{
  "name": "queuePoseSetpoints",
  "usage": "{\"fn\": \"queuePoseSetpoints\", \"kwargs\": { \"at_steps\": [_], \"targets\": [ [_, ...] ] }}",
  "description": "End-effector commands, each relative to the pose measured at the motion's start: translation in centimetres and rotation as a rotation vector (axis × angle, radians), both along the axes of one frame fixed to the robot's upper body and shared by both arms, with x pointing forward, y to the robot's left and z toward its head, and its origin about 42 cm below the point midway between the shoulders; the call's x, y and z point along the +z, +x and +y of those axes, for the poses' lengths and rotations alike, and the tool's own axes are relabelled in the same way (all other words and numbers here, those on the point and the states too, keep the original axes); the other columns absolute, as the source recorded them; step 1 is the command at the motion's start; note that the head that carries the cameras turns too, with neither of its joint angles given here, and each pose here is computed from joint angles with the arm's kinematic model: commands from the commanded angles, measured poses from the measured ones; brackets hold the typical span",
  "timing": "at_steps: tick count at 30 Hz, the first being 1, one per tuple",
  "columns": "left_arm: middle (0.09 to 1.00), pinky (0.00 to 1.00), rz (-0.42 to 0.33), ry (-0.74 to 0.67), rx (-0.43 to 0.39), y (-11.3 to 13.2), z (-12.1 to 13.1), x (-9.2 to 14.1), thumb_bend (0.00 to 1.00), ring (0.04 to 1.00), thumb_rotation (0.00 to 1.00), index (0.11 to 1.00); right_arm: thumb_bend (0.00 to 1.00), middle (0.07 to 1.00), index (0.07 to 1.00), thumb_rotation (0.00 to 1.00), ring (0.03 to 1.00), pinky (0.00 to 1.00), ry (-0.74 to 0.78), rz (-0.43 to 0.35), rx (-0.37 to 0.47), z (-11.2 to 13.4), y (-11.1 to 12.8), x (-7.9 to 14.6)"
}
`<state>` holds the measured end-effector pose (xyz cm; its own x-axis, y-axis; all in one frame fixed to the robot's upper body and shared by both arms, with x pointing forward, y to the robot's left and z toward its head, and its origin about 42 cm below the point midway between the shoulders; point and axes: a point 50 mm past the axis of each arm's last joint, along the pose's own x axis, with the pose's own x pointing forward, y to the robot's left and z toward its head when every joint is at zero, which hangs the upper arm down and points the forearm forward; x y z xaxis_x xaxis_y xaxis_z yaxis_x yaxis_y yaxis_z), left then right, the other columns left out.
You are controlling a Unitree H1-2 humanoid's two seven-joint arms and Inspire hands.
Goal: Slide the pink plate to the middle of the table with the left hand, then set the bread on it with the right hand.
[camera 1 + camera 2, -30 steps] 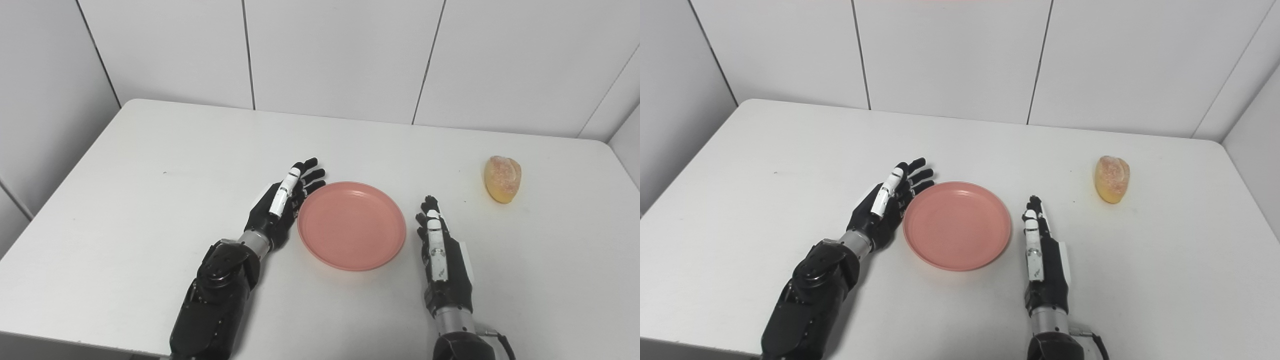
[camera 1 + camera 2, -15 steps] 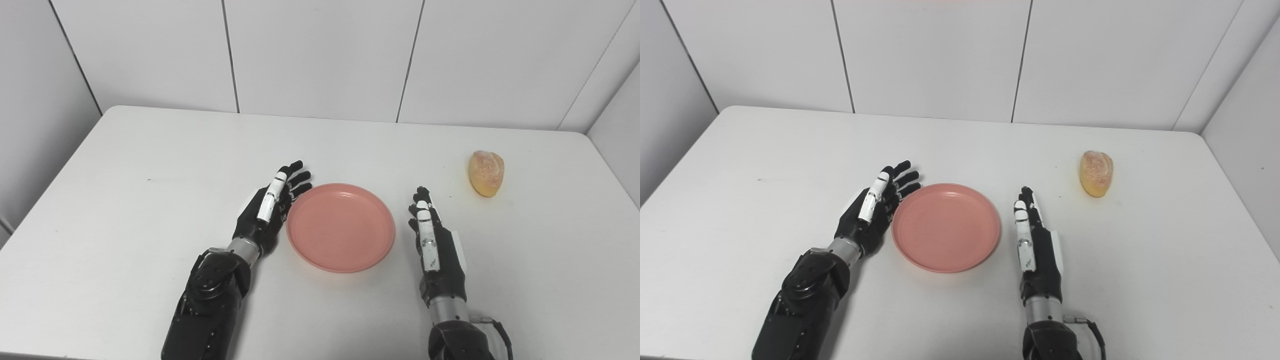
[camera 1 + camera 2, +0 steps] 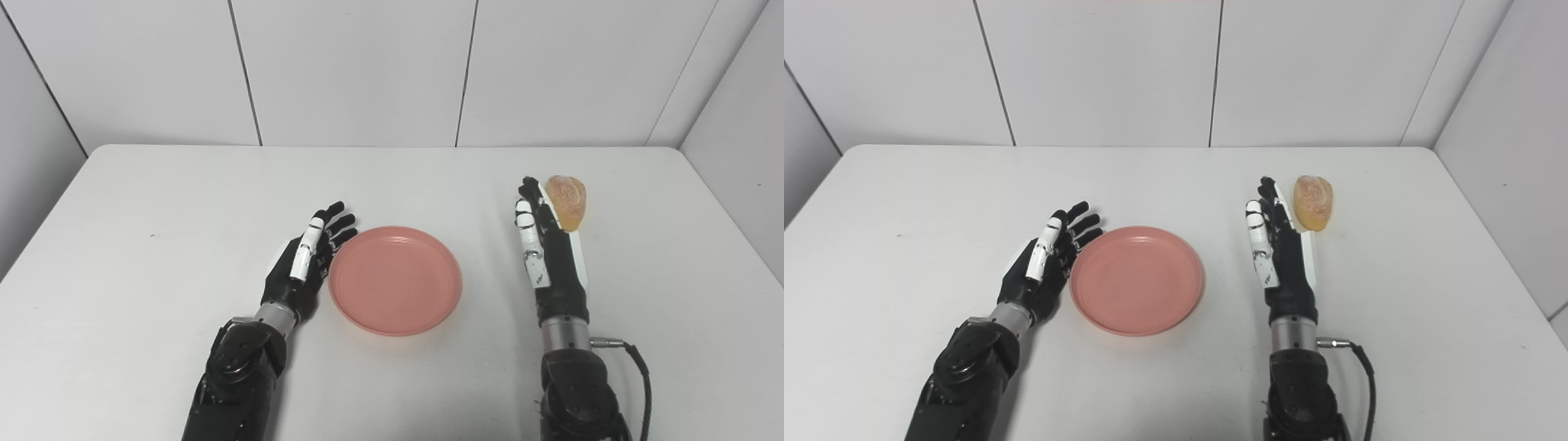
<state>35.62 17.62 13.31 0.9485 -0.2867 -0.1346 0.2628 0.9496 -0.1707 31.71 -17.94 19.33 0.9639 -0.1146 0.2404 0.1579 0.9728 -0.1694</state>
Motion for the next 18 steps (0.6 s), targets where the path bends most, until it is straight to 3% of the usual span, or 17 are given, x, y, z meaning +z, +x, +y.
{"fn": "queuePoseSetpoints", "kwargs": {
  "at_steps": [1,4,6,8,11,14,18],
  "targets": [
    [0.892,0.88,0.021,0.013,-0.015,-0.4,-0.1,-0.5,0.35,0.883,1.00,0.887,0.30,0.926,0.917,1.00,0.908,0.89,-0.015,-0.144,-0.014,-0.2,0.6,3.1],
    [0.892,0.87,0.020,0.013,-0.019,-0.4,-0.1,-0.4,0.34,0.883,1.00,0.886,0.31,0.934,0.921,1.00,0.915,0.89,-0.060,-0.170,-0.040,-0.9,1.1,4.4],
    [0.892,0.87,0.023,0.012,-0.021,-0.5,-0.1,-0.4,0.34,0.883,1.00,0.885,0.28,0.918,0.907,1.00,0.894,0.84,-0.098,-0.186,-0.063,-1.4,1.5,5.3],
    [0.887,0.87,0.024,0.011,-0.022,-0.5,-0.1,-0.4,0.34,0.877,1.00,0.882,0.31,0.898,0.903,1.00,0.877,0.77,-0.128,-0.199,-0.084,-1.8,2.1,6.0],
    [0.884,0.87,0.023,0.013,-0.022,-0.5,0.0,-0.4,0.34,0.874,1.00,0.881,0.34,0.893,0.901,1.00,0.877,0.78,-0.195,-0.198,-0.121,-2.5,2.9,6.7],
    [0.887,0.87,0.029,0.011,-0.027,-0.5,0.2,-0.5,0.35,0.874,1.00,0.884,0.44,0.909,0.914,1.00,0.904,0.85,-0.289,-0.164,-0.155,-3.3,3.7,7.6],
    [0.887,0.87,0.030,0.005,-0.027,-0.5,0.5,-0.5,0.35,0.874,1.00,0.886,0.51,0.923,0.919,1.00,0.914,0.85,-0.360,-0.120,-0.198,-4.0,4.5,8.7]
  ]
}}
